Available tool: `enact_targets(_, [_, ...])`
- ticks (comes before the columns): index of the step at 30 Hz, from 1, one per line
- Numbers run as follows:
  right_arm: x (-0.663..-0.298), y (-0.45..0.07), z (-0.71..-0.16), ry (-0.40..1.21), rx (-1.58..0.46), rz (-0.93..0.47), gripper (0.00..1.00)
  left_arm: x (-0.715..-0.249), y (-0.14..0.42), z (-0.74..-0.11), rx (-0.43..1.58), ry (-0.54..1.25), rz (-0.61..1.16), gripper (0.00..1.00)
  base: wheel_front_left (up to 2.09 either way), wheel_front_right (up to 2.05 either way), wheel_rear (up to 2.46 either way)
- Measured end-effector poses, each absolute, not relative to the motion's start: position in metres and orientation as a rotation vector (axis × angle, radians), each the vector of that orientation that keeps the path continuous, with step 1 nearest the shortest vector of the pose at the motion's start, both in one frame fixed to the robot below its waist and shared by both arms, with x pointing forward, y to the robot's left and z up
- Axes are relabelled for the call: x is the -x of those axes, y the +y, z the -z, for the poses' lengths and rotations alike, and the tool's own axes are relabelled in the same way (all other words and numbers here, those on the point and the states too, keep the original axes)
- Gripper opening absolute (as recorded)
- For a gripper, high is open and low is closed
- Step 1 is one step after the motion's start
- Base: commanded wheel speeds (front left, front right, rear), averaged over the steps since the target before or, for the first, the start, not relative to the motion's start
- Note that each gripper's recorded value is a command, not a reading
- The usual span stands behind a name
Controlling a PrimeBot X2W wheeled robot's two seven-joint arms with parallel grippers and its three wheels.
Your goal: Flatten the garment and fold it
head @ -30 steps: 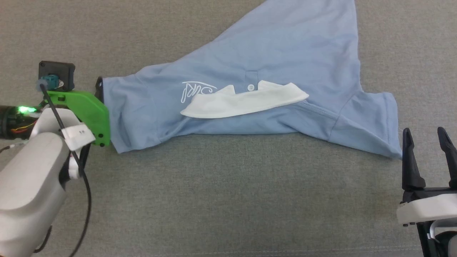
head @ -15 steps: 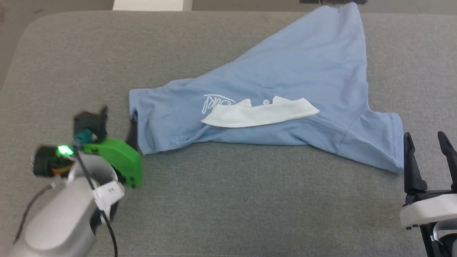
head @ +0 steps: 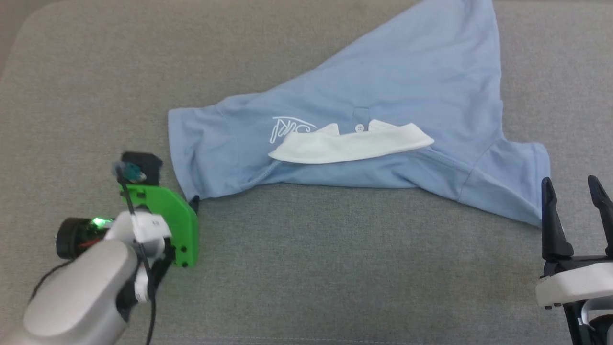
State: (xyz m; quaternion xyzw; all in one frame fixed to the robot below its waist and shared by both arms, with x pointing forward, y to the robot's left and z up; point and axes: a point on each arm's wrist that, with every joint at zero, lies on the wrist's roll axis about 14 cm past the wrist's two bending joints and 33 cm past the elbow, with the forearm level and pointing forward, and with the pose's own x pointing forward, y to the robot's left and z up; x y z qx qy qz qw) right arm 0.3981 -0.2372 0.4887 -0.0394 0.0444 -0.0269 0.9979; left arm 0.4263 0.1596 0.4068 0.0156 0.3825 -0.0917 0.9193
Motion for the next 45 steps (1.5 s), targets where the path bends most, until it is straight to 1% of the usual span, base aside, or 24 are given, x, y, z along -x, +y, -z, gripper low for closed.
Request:
enact_targets(5, [-0.399,-0.240,-0.477,0.118,0.077,0.069,1.00,-0.438,0.163,-0.397,-0.001,0.855,0.173,1.00,0.00,0.00,0.00])
enact_targets(10, [-0.397,-0.248,-0.467,0.142,0.087,0.095,1.00,-0.433,0.158,-0.376,0.022,0.981,0.198,1.00,0.00,0.00,0.00])
enact_targets(16, [-0.398,-0.254,-0.457,0.167,0.095,0.117,1.00,-0.436,0.156,-0.364,0.039,1.027,0.204,1.00,0.00,0.00,0.00])
enact_targets(17, [-0.398,-0.255,-0.455,0.171,0.097,0.119,1.00,-0.435,0.155,-0.362,0.046,1.043,0.207,0.94,0.00,0.00,0.00])
enact_targets(18, [-0.398,-0.255,-0.454,0.176,0.101,0.119,1.00,-0.435,0.154,-0.361,0.053,1.056,0.219,0.00,0.00,0.00,0.00])
enact_targets(22, [-0.399,-0.254,-0.451,0.184,0.107,0.115,1.00,-0.435,0.153,-0.362,0.069,1.060,0.232,0.00,0.00,0.00,0.00])
enact_targets(27, [-0.399,-0.257,-0.454,0.205,0.127,0.100,1.00,-0.437,0.161,-0.373,0.078,0.944,0.183,0.00,0.00,0.00,0.00])
enact_targets(30, [-0.396,-0.259,-0.444,0.304,0.128,0.075,1.00,-0.443,0.174,-0.390,0.060,0.825,0.120,0.00,0.00,0.00,0.00])
enact_targets(33, [-0.390,-0.260,-0.435,0.422,0.129,0.043,1.00,-0.455,0.190,-0.419,0.064,0.679,0.052,0.00,0.00,0.00,0.00])
enact_targets(36, [-0.386,-0.254,-0.428,0.539,0.153,-0.028,1.00,-0.457,0.195,-0.445,0.065,0.579,0.027,0.00,0.00,0.00,0.00])
enact_targets(41, [-0.384,-0.255,-0.422,0.698,0.277,-0.125,1.00,-0.446,0.198,-0.459,0.072,0.539,0.016,0.00,0.00,0.00,0.00])
enact_targets(45, [-0.385,-0.258,-0.411,0.801,0.342,-0.156,1.00,-0.439,0.197,-0.458,0.072,0.549,0.021,0.00,0.00,0.00,0.00])
